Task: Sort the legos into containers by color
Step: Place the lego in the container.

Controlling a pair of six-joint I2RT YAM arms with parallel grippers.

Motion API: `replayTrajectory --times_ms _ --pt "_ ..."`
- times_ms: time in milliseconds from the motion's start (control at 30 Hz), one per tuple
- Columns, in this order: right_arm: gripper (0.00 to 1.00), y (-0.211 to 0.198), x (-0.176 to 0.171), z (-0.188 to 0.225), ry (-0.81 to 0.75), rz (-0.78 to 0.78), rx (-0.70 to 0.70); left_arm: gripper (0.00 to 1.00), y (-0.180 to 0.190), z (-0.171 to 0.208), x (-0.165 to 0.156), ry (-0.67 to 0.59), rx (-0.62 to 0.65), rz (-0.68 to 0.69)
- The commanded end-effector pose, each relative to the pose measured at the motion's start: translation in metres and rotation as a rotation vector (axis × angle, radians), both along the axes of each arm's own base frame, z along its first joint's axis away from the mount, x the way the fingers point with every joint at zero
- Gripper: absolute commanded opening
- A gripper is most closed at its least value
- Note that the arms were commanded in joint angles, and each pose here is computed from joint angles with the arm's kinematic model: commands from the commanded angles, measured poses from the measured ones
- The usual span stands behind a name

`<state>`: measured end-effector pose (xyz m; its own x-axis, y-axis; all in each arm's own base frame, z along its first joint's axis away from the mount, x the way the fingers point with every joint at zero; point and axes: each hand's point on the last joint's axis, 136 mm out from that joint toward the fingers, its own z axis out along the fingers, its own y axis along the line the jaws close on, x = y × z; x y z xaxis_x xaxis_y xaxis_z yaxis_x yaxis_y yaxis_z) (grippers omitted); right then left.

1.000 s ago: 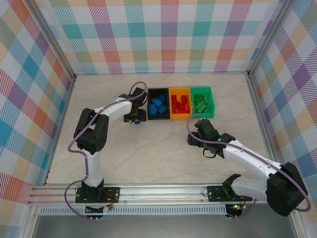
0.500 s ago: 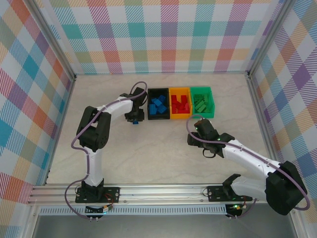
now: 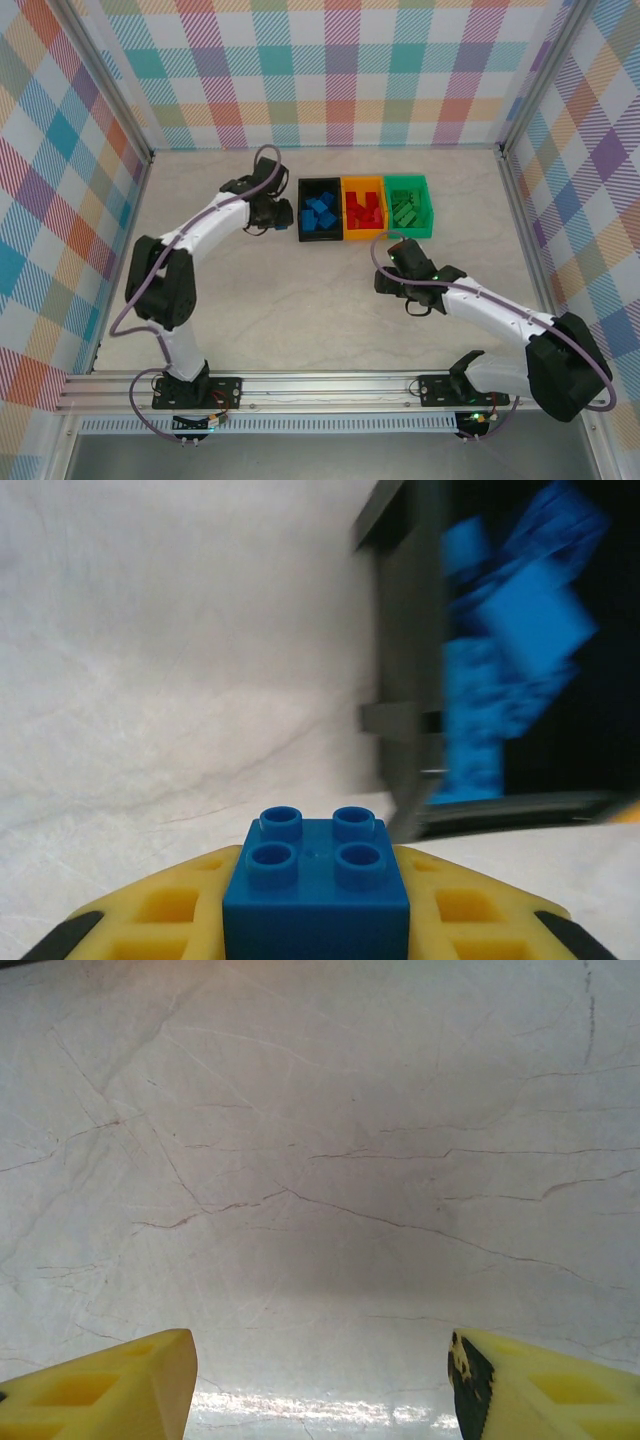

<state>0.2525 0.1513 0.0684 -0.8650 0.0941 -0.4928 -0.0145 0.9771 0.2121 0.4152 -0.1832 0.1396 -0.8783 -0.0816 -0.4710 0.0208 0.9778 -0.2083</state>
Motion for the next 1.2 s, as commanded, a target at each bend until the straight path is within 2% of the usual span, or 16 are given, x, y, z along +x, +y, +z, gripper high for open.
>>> replayTrajectory --times_ms 0,100,233,433,567,600,633,700,767,867,1000,1167 --pt "0.68 0.016 0.012 0.014 -0.032 0.007 0.057 0.23 -0.027 0.052 0.002 -0.121 -0.126 -0.04" --pt "0.68 0.019 0.015 0.014 -0.029 0.013 0.06 0.24 -0.047 0.071 0.002 -0.166 -0.187 -0.079" --pt "0.68 0.022 0.016 0.012 -0.019 0.02 0.063 0.24 -0.073 0.07 0.006 -0.159 -0.206 -0.126" --pt "0.68 0.022 0.014 0.01 -0.011 0.019 0.061 0.25 -0.11 0.039 0.013 -0.101 -0.18 -0.197" --pt "0.68 0.019 0.012 0.011 -0.013 0.015 0.055 0.28 -0.124 0.011 0.018 -0.03 -0.153 -0.221" --pt "0.68 0.018 0.012 0.01 -0.012 0.013 0.054 0.31 -0.125 0.006 0.018 -0.018 -0.148 -0.223" --pt "0.68 0.018 0.011 0.01 -0.011 0.014 0.053 0.37 -0.126 0.003 0.018 -0.011 -0.141 -0.225" --pt "0.68 0.017 0.01 0.01 -0.012 0.012 0.052 0.62 -0.127 0.001 0.016 -0.008 -0.138 -0.228" --pt "0.68 0.016 0.009 0.009 -0.009 0.012 0.049 0.77 -0.126 0.008 0.014 -0.036 -0.143 -0.231" --pt "0.68 0.015 0.009 0.01 -0.013 0.011 0.051 0.84 -0.116 0.024 0.01 -0.093 -0.133 -0.216" --pt "0.68 0.014 0.01 0.015 -0.024 0.011 0.046 0.86 -0.094 0.047 0.0 -0.181 -0.113 -0.174" --pt "0.68 0.0 0.014 0.041 -0.103 -0.002 -0.009 0.95 -0.049 0.056 -0.028 -0.309 -0.087 -0.079"
